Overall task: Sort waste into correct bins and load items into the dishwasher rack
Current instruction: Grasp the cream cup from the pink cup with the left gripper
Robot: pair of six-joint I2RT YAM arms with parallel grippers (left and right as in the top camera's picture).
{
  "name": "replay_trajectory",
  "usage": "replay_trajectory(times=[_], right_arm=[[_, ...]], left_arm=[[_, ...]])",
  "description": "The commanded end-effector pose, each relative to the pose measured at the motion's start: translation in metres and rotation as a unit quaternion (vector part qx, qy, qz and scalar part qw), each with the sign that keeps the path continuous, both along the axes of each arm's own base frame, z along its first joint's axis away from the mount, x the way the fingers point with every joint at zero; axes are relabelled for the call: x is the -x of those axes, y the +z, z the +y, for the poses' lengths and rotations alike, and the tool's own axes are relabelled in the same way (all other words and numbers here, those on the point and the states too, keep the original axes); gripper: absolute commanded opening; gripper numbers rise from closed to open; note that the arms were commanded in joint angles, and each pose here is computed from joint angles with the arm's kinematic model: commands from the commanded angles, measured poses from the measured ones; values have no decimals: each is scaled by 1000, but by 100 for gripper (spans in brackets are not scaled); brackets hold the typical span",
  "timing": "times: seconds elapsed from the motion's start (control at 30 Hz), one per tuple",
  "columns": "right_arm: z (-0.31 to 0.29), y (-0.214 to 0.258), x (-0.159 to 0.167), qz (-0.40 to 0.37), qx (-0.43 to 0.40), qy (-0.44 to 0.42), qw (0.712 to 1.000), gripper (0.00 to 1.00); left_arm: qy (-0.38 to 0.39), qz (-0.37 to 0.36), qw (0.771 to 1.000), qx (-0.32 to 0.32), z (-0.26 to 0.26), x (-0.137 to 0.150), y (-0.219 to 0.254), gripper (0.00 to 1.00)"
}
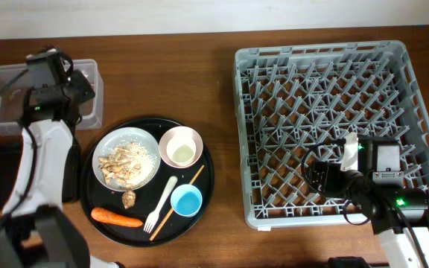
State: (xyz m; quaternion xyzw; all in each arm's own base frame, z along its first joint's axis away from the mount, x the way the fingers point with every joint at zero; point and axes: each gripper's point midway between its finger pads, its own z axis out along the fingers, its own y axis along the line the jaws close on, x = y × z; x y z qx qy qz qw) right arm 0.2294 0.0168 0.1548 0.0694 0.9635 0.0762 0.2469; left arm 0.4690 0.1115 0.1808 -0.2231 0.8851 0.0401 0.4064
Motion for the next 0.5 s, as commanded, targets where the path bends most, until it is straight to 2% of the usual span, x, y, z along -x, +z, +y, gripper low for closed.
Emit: replay_trajectory(times=[0.0,0.07,0.17,0.3,0.37,0.47], right_arm=[[1,7,-3,-10,1,2,1000,99],[1,7,-3,-10,1,2,1000,99],[1,7,-3,-10,1,2,1000,99],[1,7,-2,-10,1,2,1000,99],[1,7,-2,-10,1,2,1000,99],[1,7,-3,-10,1,2,1000,99]], left_arm=[[16,28,999,-3,19,-4,-30,28],[25,18,1000,-5,28,-5,-25,50],[19,13,1000,0,26,-6,-20,52],[-60,12,995,75,-16,0,-12,48],[-112,34,986,122,-55,22,-1,45],[-173,142,960,168,-123,75,-17,45]])
